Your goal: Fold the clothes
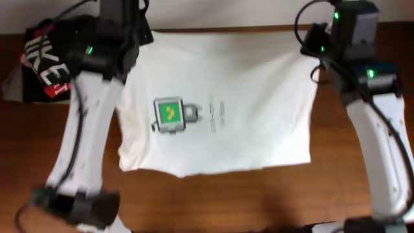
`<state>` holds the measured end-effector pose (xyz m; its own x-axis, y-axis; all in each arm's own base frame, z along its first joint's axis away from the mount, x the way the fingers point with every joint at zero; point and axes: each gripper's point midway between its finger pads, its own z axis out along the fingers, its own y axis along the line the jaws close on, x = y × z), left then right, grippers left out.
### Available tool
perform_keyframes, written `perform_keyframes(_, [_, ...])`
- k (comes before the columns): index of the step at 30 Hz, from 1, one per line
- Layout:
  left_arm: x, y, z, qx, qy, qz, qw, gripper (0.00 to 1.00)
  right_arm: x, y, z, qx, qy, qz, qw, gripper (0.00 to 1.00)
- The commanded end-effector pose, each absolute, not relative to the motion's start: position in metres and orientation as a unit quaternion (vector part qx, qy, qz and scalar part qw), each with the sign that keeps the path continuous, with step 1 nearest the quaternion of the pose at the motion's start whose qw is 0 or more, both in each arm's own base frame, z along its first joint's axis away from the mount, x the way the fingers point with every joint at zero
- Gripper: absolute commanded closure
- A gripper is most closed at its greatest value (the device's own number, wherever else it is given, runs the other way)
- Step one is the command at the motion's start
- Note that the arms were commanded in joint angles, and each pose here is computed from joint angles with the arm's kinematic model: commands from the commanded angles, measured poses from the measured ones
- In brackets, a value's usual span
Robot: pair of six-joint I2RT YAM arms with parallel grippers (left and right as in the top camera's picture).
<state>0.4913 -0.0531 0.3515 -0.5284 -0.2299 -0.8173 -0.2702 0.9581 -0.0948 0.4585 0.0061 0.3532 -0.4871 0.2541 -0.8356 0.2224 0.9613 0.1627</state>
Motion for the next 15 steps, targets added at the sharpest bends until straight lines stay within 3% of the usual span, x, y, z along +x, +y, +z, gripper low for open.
perform_keyframes(1, [0.499,-0.013,0.452,-0.145,0.813,0.045,0.562,0.99,0.447,-0.028,0.454,0.128,0.808,0.053,0.572,0.96])
perform_keyframes(3, [0.461,-0.007,0.537,-0.135,0.758,0.038,0.637,0.99,0.414,-0.054,0.512,0.127,0.779,0.071,0.610,0.96])
perform_keyframes(5, [0.434,-0.003,0.560,-0.136,0.745,0.034,0.652,0.99,0.396,-0.074,0.501,0.155,0.798,0.054,0.580,0.96])
perform_keyframes(6, [0.438,-0.004,0.542,-0.129,0.767,0.040,0.627,0.99,0.399,-0.077,0.471,0.165,0.825,0.050,0.539,0.96])
perform_keyframes(9, [0.480,-0.015,0.359,-0.147,0.907,0.069,0.389,0.99,0.403,-0.077,0.338,0.201,0.906,0.060,0.367,0.96])
perform_keyframes(11, [0.472,-0.023,0.265,-0.161,0.953,0.075,0.245,0.99,0.390,-0.074,0.253,0.229,0.934,0.067,0.266,0.96])
perform_keyframes(13, [0.438,-0.017,0.249,-0.182,0.963,0.095,0.175,0.99,0.372,-0.068,0.222,0.234,0.945,0.071,0.218,0.96])
perform_keyframes(15, [0.410,-0.029,0.289,-0.178,0.962,0.049,0.201,0.99,0.352,-0.063,0.225,0.237,0.949,0.071,0.196,0.96])
